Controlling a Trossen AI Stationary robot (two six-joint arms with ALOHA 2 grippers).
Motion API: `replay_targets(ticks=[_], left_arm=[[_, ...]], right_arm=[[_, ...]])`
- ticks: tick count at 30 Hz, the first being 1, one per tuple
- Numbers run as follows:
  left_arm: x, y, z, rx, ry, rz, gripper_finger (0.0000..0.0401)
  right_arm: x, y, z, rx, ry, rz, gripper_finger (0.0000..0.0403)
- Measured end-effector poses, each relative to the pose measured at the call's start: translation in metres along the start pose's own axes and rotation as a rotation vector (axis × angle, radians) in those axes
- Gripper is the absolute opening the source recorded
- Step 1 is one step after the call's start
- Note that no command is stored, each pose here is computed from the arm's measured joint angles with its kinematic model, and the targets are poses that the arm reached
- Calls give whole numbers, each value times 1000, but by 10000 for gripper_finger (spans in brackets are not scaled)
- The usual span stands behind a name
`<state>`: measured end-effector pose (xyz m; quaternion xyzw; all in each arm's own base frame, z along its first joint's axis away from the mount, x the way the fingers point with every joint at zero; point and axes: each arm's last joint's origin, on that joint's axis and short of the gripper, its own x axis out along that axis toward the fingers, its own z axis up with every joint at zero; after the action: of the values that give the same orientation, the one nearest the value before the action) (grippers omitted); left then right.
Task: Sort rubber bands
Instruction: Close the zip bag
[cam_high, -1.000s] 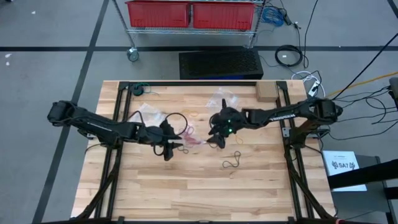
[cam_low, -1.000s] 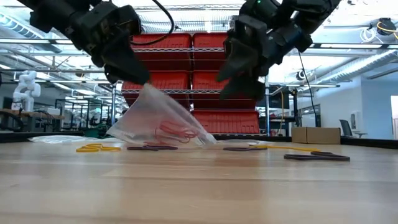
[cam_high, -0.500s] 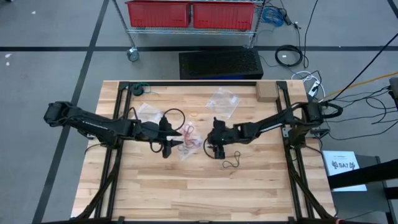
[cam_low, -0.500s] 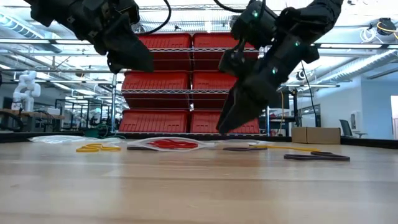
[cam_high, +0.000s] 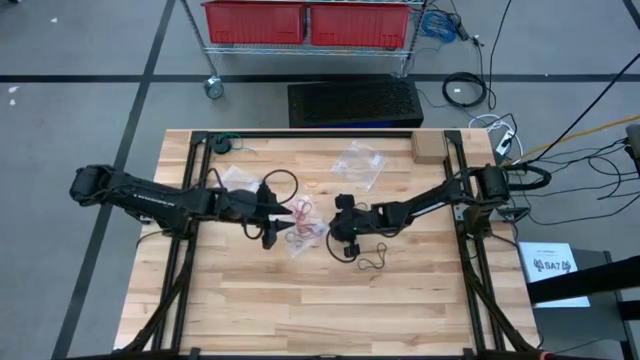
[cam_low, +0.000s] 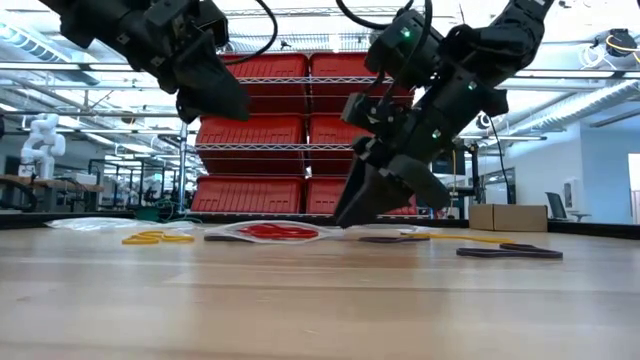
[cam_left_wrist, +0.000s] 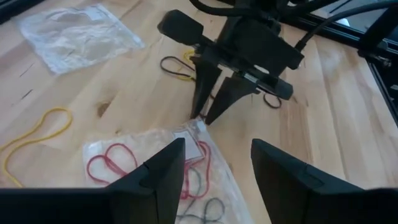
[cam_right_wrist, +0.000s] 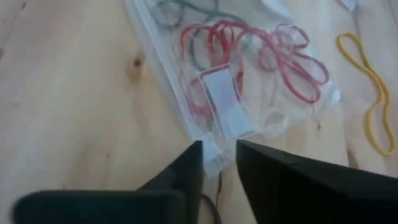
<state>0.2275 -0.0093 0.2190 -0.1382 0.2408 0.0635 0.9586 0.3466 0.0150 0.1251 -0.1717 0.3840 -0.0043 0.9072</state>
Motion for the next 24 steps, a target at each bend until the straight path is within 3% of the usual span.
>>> replay_targets(ticks=[3,6,18,21,24], left_arm=[[0,3,1,-7,-1,6,187],[0,5,2,-13,4,-10,187],[1,8,3,-3,4,-9,187],[1,9,3,-4,3,-6,187],[1,9,3,-4,4,-6,187]], right_arm=[[0,1,-2,-8,23,13,40],[-2,5,-1,-28,22,18,36],[4,5,-4,-31,23,10,170],[10,6,-6,-80,18,8,174],[15,8,-6,-133,1,0,153]])
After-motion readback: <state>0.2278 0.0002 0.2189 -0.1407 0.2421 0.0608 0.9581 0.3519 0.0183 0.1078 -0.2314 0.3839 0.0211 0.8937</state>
